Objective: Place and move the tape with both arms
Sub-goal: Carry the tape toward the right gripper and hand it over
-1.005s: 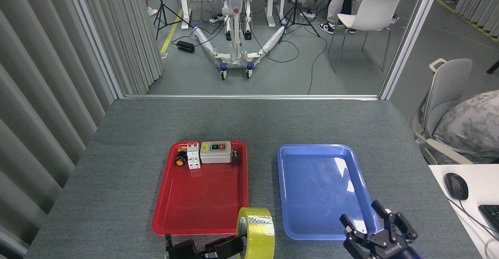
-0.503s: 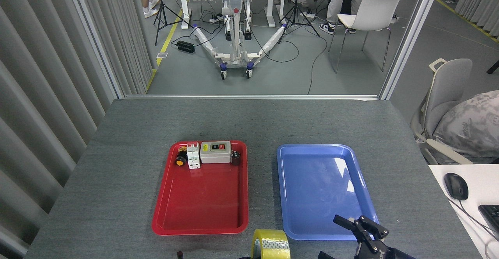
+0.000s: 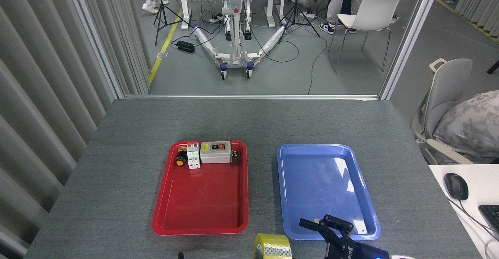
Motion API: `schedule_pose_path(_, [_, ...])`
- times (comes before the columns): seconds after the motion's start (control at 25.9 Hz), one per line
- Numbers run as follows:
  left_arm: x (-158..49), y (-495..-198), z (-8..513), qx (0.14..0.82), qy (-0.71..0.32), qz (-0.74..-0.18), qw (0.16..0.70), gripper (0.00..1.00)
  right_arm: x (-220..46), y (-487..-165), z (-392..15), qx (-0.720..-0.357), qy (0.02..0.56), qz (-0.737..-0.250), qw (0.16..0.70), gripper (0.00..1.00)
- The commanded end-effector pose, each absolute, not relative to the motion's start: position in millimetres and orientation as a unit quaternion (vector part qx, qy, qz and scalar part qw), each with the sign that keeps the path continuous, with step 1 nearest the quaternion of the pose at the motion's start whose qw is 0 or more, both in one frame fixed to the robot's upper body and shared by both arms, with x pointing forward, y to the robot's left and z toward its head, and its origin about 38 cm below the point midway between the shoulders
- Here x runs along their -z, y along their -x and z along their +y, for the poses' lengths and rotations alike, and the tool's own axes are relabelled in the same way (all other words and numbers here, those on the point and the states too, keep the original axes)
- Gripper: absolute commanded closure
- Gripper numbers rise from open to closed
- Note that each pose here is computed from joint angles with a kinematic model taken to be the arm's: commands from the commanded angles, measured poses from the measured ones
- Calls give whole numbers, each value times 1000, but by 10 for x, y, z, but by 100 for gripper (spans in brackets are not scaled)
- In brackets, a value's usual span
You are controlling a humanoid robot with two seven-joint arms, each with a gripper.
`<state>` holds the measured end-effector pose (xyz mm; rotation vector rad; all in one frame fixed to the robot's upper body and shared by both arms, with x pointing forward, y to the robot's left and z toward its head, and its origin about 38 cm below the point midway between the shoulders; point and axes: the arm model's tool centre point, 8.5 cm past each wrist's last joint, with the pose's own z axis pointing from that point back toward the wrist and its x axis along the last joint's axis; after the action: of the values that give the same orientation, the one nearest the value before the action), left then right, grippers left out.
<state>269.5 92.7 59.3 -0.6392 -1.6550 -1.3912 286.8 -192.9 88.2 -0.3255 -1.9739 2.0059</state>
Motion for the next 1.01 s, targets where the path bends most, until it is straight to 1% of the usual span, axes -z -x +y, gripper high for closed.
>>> schedule_pose_path(0.0, [-596, -2684, 910, 562, 258, -662, 423, 100, -899, -2886, -1782, -699, 103, -693, 145, 11])
schedule_pose_path(0.12, [-600, -2676, 909, 565, 258, -663, 418, 100, -906, -2884, -1656, -701, 90, -695, 134, 12])
schedule_pose_path(0.31, [-600, -2675, 903, 567, 258, -663, 416, 100, -866, -2906, -1571, -709, 79, -689, 130, 15])
schedule_pose_path(0.46, [-605, -2665, 895, 570, 263, -661, 410, 100, -896, -2926, -1518, -708, 77, -692, 123, 21])
schedule_pose_path(0.77, [-635, -2613, 914, 578, 280, -667, 378, 100, -897, -2904, -1497, -709, 65, -693, 112, 46])
schedule_pose_path(0.93, [-631, -2619, 969, 581, 281, -666, 375, 100, -890, -2881, -1496, -710, 58, -693, 108, 63])
schedule_pose_path(0.97, [-630, -2618, 978, 582, 280, -666, 374, 100, -889, -2878, -1500, -711, 57, -693, 107, 65])
